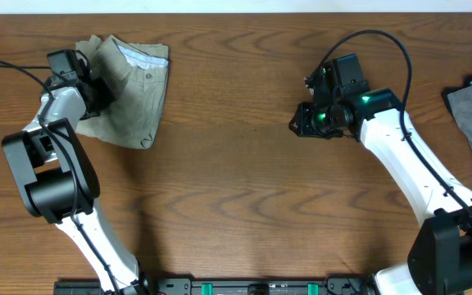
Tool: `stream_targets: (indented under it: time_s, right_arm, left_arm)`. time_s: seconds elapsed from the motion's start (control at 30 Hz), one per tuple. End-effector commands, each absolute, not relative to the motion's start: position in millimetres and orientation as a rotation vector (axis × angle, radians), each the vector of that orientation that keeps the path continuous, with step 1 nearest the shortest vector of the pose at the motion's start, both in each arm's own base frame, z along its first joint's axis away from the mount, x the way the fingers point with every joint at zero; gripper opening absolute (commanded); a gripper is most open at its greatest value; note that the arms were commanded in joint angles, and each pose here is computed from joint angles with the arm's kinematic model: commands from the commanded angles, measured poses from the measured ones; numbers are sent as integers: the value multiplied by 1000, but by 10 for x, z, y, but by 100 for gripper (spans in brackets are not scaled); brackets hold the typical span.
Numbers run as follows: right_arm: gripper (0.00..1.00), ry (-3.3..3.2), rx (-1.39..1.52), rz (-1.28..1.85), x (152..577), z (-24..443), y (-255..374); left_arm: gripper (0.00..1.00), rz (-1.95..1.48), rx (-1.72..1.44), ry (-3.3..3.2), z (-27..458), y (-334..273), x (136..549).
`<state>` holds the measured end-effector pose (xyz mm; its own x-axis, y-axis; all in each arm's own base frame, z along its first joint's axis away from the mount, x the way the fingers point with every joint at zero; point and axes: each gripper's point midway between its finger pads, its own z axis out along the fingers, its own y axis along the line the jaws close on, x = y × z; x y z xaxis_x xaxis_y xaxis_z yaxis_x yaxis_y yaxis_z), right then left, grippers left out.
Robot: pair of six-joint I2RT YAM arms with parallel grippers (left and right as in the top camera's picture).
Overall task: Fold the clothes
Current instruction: 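Lower the folded shorts at the table's top-left and release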
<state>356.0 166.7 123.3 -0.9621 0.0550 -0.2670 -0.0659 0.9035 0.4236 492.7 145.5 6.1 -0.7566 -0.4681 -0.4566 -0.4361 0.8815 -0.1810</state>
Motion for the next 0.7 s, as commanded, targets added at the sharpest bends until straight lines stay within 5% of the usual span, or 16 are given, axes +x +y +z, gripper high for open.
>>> stream_targets:
  time_s: [0.0, 0.17, 0.37, 0.67]
  right_arm:
    - [37, 2751, -9, 647, 3631, 1354, 1668]
    - [49, 2714, 3, 617, 3710, 1416, 1612]
    - [58, 2584, 92, 502, 3839, 1818, 1241]
    - [63, 2370, 510, 356, 3608, 2502, -130]
  left_arm:
    - [8, -23, -704, 2569, -64, 1561, 4875]
    - [45, -122, -633, 2466, 565, 1477, 5087]
    - [71, -250, -410, 2365, 1522, 1146, 5133]
    - [76, -415, 7, 2440, 2374, 11, 4569]
